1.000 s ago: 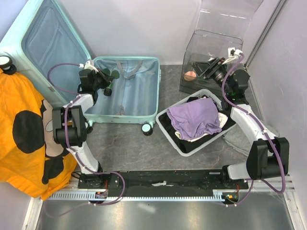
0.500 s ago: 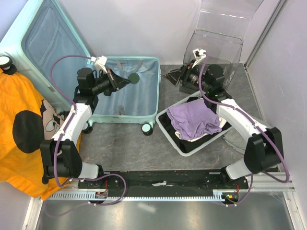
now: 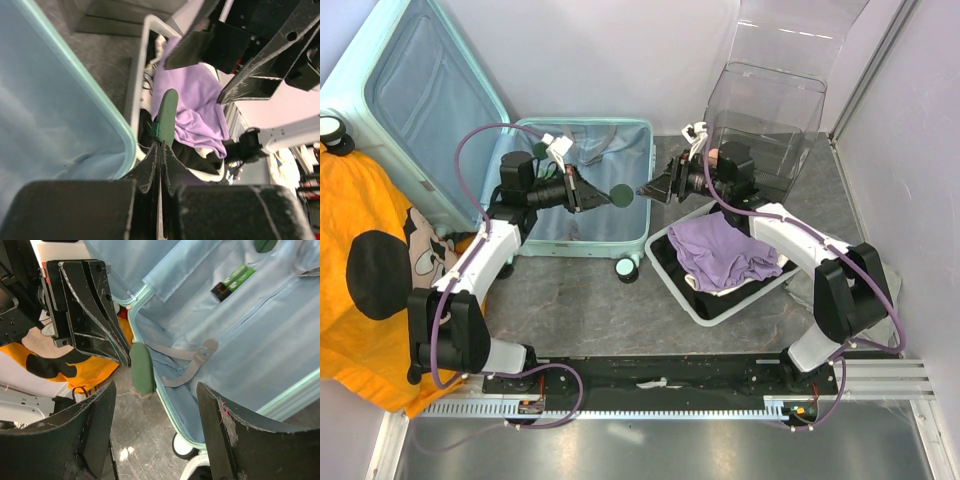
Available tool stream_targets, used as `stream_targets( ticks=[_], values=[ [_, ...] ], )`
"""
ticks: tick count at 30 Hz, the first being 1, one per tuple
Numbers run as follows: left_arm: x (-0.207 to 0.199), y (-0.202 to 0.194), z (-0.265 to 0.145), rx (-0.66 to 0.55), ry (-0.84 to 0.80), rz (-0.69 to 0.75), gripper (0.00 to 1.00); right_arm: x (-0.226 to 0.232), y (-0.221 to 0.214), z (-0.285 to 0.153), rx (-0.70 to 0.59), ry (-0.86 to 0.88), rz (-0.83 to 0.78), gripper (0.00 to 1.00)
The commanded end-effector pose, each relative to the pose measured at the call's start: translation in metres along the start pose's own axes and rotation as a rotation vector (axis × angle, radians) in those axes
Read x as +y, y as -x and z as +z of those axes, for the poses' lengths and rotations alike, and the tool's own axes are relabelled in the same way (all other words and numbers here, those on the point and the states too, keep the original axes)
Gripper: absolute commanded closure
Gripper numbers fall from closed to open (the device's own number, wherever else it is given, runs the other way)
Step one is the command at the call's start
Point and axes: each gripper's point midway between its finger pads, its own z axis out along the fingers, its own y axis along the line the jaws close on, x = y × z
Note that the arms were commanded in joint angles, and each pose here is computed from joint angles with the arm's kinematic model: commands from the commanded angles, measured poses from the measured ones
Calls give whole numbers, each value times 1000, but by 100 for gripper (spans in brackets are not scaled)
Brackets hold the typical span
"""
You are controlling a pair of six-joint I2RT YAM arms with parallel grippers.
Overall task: Open, take out, and arrange the luggage
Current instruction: Pick up the personal item from the luggage.
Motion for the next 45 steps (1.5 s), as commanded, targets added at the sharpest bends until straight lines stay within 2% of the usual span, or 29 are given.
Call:
stream_targets(
  ticks=[1,16,20,25,36,39,45],
  values=[
    [-19,-2,0,24,-65,75,98,18,15,7,-26,63,-53,27],
    [-31,-7,5,43,-96,91,99,34,3,14,-6,146,-41,35],
    [-35,-8,6,49,-107,95,98,39,1,13,-11,183,-20,47],
    [-38,-8,5,46,-110,110,98,38,-3,15,-1,193,-5,55],
    [-42,-7,4,45,-119,121,98,19,-14,14,31,96,-52,54],
    [-42,-7,4,43,-118,122,99,22,-14,13,35,110,-58,58],
    [-41,-7,5,44,-112,119,98,31,-14,12,34,161,-47,78]
  ],
)
